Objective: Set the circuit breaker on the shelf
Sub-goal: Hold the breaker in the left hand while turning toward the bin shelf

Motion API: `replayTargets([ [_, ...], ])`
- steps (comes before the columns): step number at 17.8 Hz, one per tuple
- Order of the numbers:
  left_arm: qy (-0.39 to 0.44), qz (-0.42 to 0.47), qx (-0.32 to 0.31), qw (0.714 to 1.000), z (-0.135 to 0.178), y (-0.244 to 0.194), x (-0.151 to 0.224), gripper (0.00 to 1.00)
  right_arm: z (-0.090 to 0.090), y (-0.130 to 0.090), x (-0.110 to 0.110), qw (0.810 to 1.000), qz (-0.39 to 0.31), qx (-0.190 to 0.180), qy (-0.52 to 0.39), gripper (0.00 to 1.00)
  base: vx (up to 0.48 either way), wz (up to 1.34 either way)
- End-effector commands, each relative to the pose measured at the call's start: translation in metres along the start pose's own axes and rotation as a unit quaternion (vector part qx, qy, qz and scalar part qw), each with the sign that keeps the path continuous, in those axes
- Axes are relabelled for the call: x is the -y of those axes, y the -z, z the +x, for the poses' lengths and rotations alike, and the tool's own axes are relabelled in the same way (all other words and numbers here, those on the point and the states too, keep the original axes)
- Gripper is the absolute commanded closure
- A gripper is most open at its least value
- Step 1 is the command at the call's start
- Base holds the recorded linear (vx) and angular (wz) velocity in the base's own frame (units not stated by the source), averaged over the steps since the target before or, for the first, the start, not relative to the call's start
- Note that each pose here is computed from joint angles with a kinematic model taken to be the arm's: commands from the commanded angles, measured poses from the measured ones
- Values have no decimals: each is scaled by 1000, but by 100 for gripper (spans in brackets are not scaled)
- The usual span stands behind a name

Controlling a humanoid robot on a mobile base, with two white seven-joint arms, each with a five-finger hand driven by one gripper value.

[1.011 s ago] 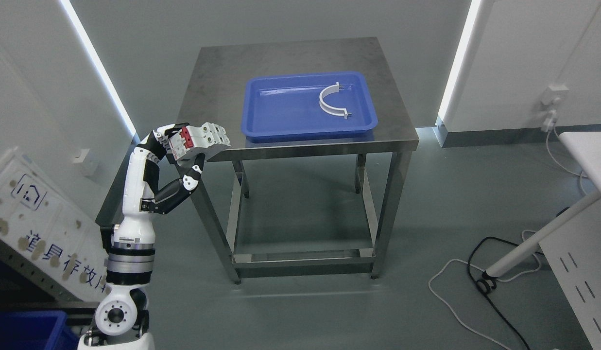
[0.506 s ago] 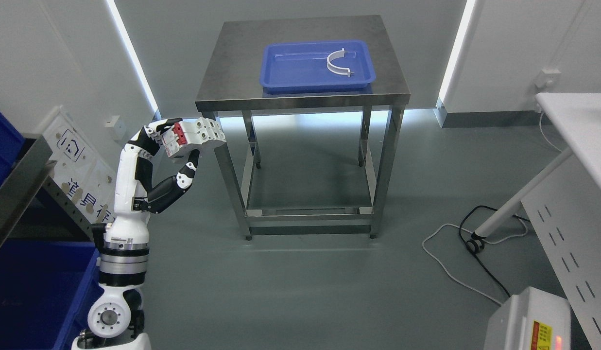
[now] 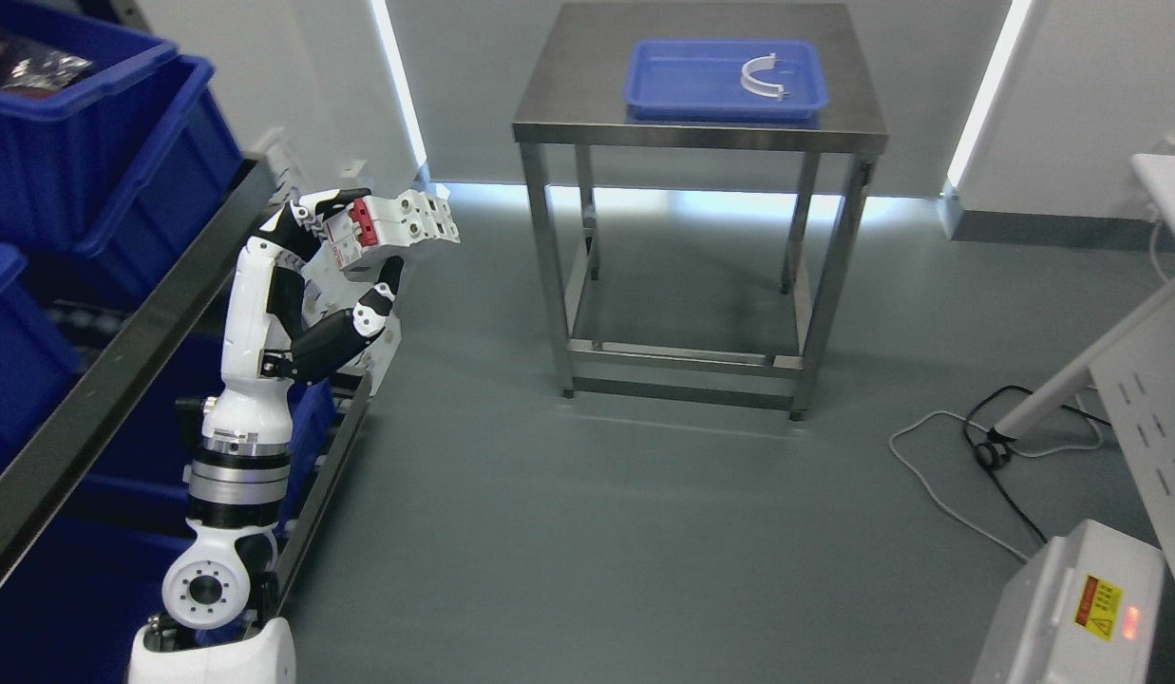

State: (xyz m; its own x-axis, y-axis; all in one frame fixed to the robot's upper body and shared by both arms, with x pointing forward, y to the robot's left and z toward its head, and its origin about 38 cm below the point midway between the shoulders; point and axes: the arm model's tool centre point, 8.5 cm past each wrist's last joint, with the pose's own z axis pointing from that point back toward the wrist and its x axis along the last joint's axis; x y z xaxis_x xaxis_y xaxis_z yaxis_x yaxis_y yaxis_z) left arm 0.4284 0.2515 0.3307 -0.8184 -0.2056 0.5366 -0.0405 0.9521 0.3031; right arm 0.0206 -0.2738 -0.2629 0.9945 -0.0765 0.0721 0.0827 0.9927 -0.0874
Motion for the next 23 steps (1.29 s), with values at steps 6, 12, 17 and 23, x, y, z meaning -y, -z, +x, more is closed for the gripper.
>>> replayTargets([
  [6, 27, 16, -16, 999, 9, 23, -37, 88, 1, 0, 11, 1000, -8, 1, -1, 0, -294, 873],
  [12, 76, -60, -83, 992, 3, 78, -38, 87, 1, 0, 11, 1000, -8, 1, -1, 0, -98, 1301],
  [17, 139, -102, -130, 976, -11, 104, -49, 86, 1, 0, 11, 1000, -8, 1, -1, 0, -8, 1177],
  [23, 125, -220, -194, 948, -52, 144, -17, 87, 0, 0, 11, 1000, -9, 0, -1, 0, 80, 572],
])
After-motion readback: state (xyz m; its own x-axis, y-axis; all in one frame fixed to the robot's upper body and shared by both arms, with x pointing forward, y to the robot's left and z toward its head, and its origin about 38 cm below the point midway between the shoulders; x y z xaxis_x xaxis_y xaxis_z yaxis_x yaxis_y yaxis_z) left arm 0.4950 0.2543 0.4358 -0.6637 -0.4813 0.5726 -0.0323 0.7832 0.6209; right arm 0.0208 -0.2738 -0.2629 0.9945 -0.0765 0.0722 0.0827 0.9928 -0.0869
